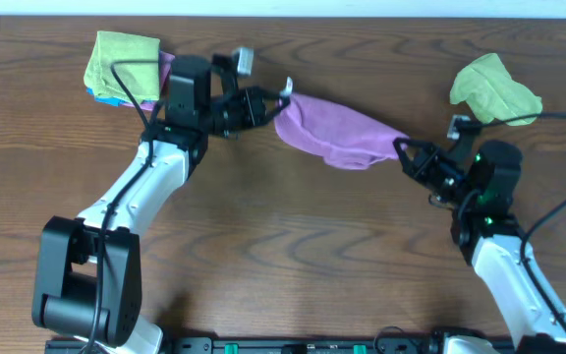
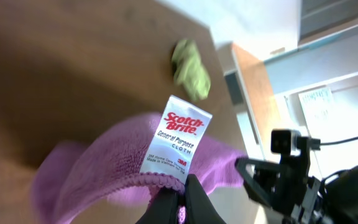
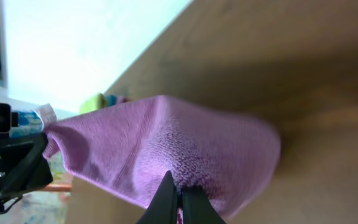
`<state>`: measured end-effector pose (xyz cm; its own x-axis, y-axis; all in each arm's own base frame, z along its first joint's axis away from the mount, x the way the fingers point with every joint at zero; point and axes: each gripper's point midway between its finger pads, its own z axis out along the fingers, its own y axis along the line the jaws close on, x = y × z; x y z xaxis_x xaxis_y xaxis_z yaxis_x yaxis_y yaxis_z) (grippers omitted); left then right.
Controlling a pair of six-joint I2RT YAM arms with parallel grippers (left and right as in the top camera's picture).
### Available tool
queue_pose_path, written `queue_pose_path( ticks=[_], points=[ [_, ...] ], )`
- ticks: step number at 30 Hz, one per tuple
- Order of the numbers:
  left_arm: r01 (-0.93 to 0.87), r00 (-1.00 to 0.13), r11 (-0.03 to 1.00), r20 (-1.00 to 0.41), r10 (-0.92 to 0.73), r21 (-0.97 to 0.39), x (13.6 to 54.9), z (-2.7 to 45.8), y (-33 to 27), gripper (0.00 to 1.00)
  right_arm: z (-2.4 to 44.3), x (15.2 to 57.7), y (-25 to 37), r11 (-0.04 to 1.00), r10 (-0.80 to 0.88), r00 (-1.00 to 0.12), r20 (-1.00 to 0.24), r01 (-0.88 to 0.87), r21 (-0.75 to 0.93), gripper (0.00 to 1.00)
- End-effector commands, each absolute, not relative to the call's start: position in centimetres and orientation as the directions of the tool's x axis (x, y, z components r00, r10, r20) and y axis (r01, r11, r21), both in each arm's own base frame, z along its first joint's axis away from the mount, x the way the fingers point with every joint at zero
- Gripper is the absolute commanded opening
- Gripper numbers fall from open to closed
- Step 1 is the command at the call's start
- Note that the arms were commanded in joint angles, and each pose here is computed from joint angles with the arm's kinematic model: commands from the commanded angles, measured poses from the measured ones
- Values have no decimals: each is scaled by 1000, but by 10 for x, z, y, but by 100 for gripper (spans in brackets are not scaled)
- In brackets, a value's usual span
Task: Fold the cloth
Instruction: 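Lift the purple cloth with both grippers and stretch it apart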
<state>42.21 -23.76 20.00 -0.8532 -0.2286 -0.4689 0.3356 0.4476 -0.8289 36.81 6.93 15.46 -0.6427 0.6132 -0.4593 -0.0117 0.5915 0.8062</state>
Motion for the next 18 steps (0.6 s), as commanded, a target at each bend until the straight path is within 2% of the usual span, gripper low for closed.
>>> queue_pose_path(
  ticks=[1, 11, 18],
  points=[
    [373, -785, 497, -552, -280, -783, 444, 227, -231, 6, 180, 395, 69, 597, 624, -606, -493, -37, 802, 1],
    [370, -705, 555, -614, -355, -745, 473, 250, -208, 6, 231, 468, 69, 616, 585, -583, -563, -132, 777, 1],
    [379, -696, 542, -617, -366, -750, 478, 258, -192, 6, 257, 476, 67, 680, 516, -576, -634, -175, 712, 1]
  ],
)
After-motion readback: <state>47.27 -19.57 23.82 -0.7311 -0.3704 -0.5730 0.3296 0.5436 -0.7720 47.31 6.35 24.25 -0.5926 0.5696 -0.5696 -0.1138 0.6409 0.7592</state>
